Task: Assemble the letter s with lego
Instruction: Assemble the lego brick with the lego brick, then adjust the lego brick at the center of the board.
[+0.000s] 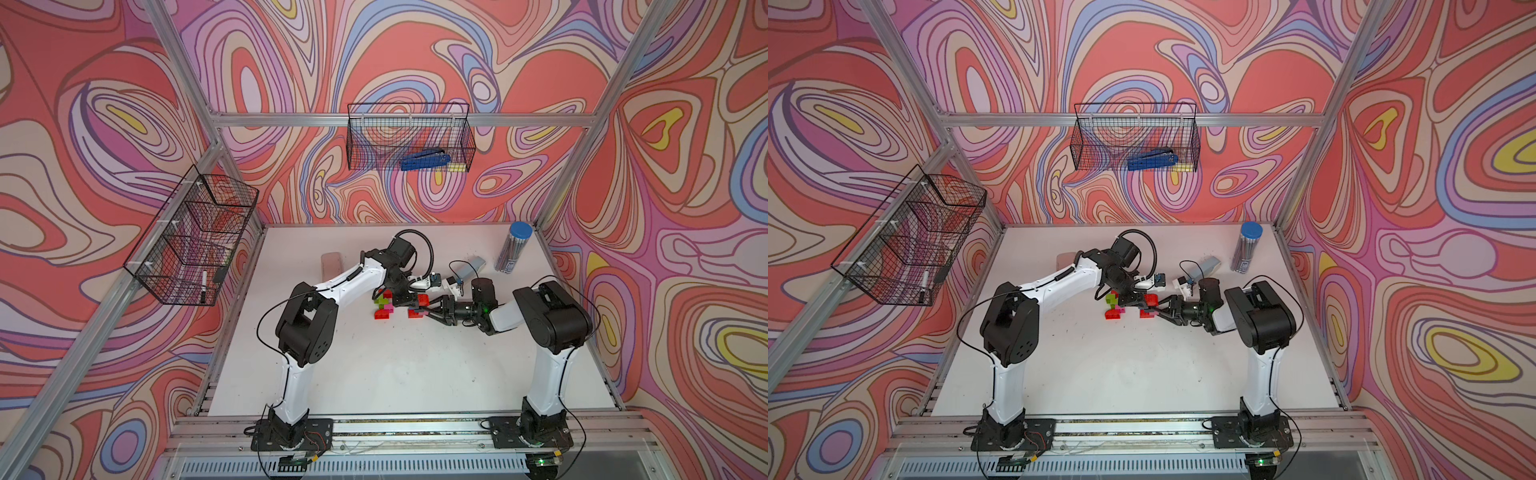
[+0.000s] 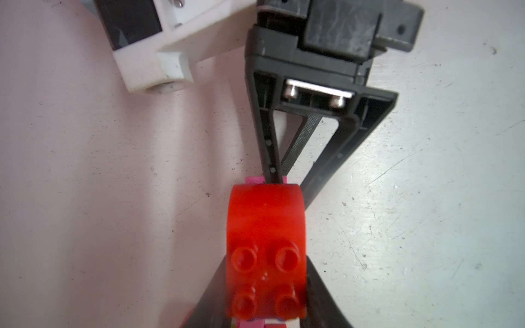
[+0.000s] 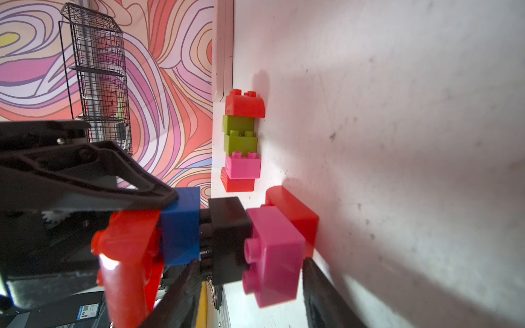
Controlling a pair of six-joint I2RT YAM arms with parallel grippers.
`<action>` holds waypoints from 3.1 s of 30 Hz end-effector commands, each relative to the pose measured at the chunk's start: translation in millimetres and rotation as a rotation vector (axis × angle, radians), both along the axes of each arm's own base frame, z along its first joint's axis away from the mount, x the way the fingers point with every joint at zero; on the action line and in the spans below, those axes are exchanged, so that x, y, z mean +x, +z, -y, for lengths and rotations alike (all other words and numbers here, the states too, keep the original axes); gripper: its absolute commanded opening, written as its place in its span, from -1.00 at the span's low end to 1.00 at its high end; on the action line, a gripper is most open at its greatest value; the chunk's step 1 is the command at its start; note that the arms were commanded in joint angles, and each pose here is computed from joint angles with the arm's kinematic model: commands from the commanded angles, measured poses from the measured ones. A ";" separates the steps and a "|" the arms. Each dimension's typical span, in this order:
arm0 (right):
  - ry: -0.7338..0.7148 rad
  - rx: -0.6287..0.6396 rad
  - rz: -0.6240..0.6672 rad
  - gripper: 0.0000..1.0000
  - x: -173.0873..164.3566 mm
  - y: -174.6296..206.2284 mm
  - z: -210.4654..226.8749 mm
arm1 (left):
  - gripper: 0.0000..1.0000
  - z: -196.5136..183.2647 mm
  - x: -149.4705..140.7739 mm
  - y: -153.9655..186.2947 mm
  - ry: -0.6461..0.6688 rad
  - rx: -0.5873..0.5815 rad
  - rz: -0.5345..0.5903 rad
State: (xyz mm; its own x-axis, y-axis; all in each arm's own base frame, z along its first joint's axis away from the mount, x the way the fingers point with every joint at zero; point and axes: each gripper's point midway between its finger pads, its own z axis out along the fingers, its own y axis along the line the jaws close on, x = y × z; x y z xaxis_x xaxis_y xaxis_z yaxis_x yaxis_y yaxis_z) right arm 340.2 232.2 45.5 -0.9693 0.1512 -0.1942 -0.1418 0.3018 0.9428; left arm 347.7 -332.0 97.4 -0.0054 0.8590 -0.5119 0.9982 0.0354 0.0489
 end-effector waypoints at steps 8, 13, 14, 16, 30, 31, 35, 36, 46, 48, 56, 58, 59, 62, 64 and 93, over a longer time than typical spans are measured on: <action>-0.063 -0.094 -0.131 0.13 -6.8 -38.0 13.0 | -0.51 -8.1 -5.7 -22.3 -0.015 0.039 -0.025; -0.065 -0.098 -0.139 0.12 -8.7 -40.5 13.7 | -0.51 -12.0 -5.9 -27.3 -0.013 0.066 -0.001; -0.066 -0.099 -0.140 0.12 -9.0 -41.3 14.1 | -0.52 -13.2 -5.6 -29.0 -0.013 0.077 0.004; -0.066 -0.101 -0.144 0.12 -10.2 -42.5 14.3 | -0.52 -16.1 -3.1 -30.4 -0.007 0.093 0.017; -0.055 -0.062 -0.124 0.12 -9.3 -34.0 11.3 | -0.44 -8.7 -5.5 -27.4 0.003 0.064 0.007; -0.053 -0.053 -0.119 0.13 -8.8 -32.1 11.0 | -0.42 -8.1 -4.9 -25.1 0.004 0.060 0.010; -0.052 -0.035 -0.112 0.15 -8.0 -27.7 10.2 | -0.37 -6.0 -4.6 -18.7 0.005 0.044 0.014; -0.053 -0.036 -0.113 0.16 -8.3 -27.9 10.4 | -0.35 -5.5 -4.5 -16.7 0.005 0.041 0.015; -0.041 -0.014 -0.081 0.20 -8.9 -16.2 9.9 | -0.17 -2.5 -4.8 -4.5 0.006 0.014 0.021; -0.041 0.000 -0.076 0.21 -9.0 -13.2 10.6 | -0.12 -2.0 -4.9 -2.9 0.004 0.012 0.021; -0.044 0.011 -0.071 0.25 -12.1 -11.8 12.9 | -0.05 -0.4 -6.4 0.5 -0.001 0.003 0.012; -0.038 0.007 -0.060 0.30 -12.0 -9.8 12.8 | -0.05 -0.2 -6.5 0.4 -0.002 0.004 0.009; -0.037 0.004 -0.057 0.31 -11.7 -9.3 12.8 | -0.05 -0.1 -6.5 0.1 -0.003 0.004 0.009; -0.028 0.013 -0.040 0.31 -9.6 -2.6 11.5 | -0.05 0.5 -6.9 0.0 -0.005 0.002 0.003; -0.016 0.023 -0.027 0.31 -9.5 2.1 10.4 | -0.05 0.9 -7.0 -0.3 -0.006 0.001 0.002; -0.011 -0.306 0.792 0.33 -11.6 68.4 40.6 | 0.36 -15.3 -10.6 47.0 0.040 -0.032 0.008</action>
